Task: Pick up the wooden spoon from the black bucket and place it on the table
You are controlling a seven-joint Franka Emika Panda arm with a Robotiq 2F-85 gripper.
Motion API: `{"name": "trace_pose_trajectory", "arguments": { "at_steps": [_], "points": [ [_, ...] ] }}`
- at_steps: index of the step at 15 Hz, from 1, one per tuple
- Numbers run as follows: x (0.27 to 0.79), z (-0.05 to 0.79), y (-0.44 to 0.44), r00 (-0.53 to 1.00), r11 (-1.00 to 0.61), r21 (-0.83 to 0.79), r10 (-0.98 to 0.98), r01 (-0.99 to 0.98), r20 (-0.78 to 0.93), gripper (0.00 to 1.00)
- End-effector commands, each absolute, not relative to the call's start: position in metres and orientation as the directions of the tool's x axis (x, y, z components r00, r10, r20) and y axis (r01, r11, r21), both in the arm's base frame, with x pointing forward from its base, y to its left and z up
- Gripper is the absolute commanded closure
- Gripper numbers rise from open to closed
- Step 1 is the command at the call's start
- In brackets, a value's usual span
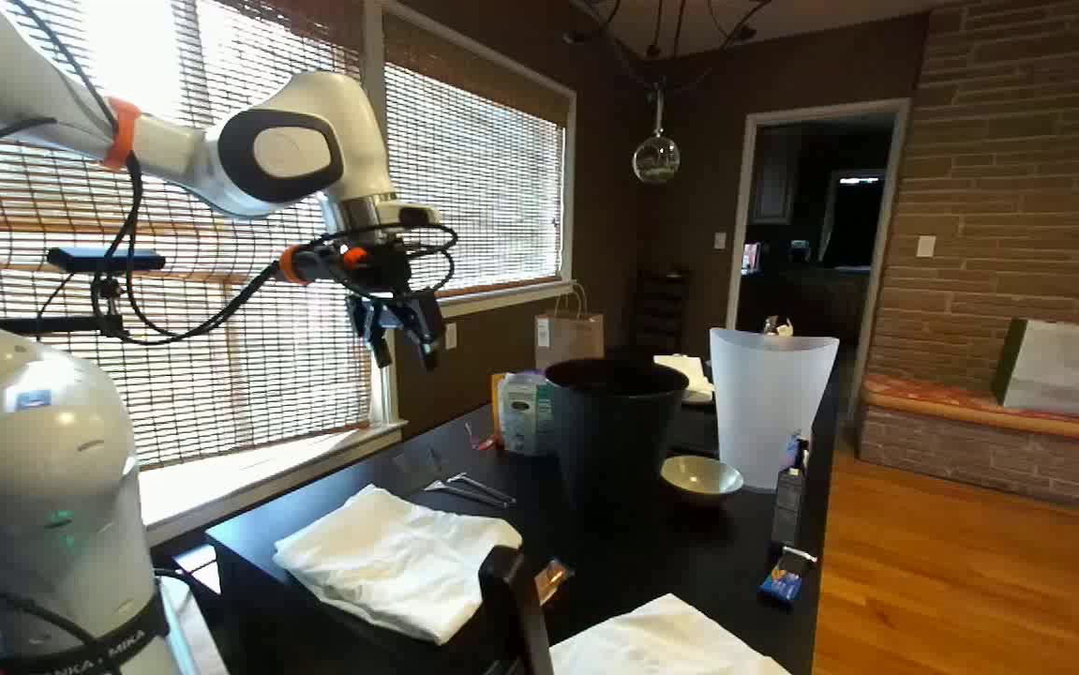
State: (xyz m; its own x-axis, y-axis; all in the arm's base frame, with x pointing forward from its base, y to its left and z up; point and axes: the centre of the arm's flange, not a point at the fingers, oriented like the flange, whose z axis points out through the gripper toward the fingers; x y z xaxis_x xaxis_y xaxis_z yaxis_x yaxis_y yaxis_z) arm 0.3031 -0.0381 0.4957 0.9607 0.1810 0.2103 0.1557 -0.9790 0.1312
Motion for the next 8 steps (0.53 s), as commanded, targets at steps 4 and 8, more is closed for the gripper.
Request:
{"name": "trace_pose_trajectory", "arguments": {
  "at_steps": [4, 8],
  "points": [
    [0.303, 0.496, -0.038, 0.961, -0.979, 0.131, 0.181, 0.156, 0.210, 0.00],
    [0.326, 0.488, -0.033, 0.977, -0.989, 0.140, 0.064, 0.036, 0.202, 0.00]
  ]
}}
